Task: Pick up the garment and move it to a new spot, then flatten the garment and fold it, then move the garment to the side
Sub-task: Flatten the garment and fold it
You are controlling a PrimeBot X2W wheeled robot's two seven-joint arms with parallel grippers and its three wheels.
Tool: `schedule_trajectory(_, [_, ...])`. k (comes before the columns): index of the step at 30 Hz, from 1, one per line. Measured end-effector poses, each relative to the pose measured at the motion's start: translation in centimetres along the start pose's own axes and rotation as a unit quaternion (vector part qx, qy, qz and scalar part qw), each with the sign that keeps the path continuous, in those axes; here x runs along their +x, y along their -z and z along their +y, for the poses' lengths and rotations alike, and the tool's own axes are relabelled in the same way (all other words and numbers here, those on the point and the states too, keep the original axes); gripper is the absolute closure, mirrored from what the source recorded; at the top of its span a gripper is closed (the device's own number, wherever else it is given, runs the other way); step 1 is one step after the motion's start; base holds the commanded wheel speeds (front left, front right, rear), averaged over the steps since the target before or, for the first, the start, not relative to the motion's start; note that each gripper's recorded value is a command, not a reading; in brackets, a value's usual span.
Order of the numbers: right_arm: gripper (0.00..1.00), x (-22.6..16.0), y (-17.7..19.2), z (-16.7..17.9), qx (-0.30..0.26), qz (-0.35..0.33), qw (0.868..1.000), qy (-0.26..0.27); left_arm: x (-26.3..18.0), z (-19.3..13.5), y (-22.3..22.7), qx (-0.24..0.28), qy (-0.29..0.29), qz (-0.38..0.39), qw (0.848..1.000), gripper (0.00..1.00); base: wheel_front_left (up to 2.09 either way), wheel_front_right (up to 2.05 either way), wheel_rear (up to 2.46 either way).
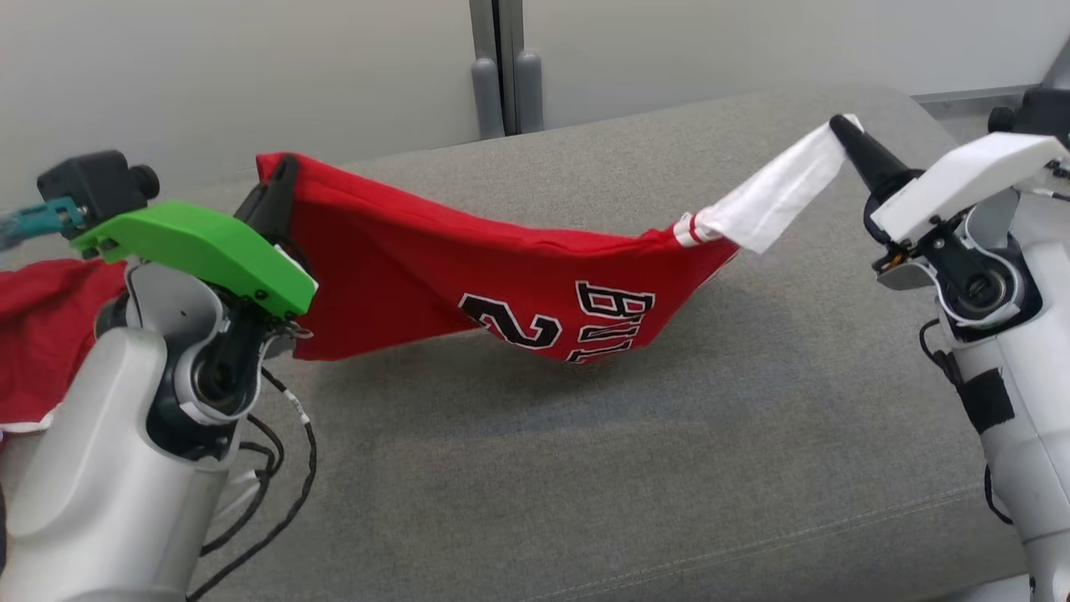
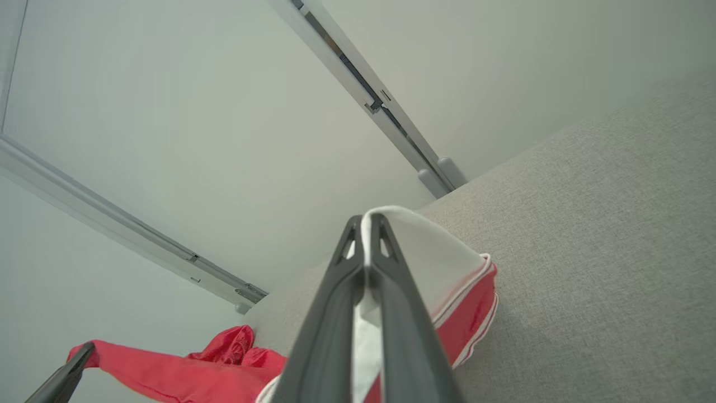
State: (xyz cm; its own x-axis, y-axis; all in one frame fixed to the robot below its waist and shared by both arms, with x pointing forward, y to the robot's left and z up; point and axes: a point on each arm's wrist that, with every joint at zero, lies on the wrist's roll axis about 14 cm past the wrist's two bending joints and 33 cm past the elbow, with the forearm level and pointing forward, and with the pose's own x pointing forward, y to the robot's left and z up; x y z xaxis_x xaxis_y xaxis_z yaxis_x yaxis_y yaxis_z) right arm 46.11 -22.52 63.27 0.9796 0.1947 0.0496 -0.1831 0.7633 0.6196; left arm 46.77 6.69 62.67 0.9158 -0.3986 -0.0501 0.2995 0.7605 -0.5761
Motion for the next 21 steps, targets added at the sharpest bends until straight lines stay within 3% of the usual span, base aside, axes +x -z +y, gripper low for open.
schedule_trajectory(12, [1.00,0.6,-5.4,4.1,-0.020,-0.021,0.999,-0.025,-1.0,-3.7,-5.5,0.042,0.029,-0.028,0.998,1.00,0.00,0.00,0.00])
schedule_trajectory(21, [1.00,2.5,-8.8,7.8,-0.061,-0.022,0.998,-0.027,0.8,-4.6,-9.9,0.073,0.008,-0.030,0.997,1.00,0.00,0.00,0.00])
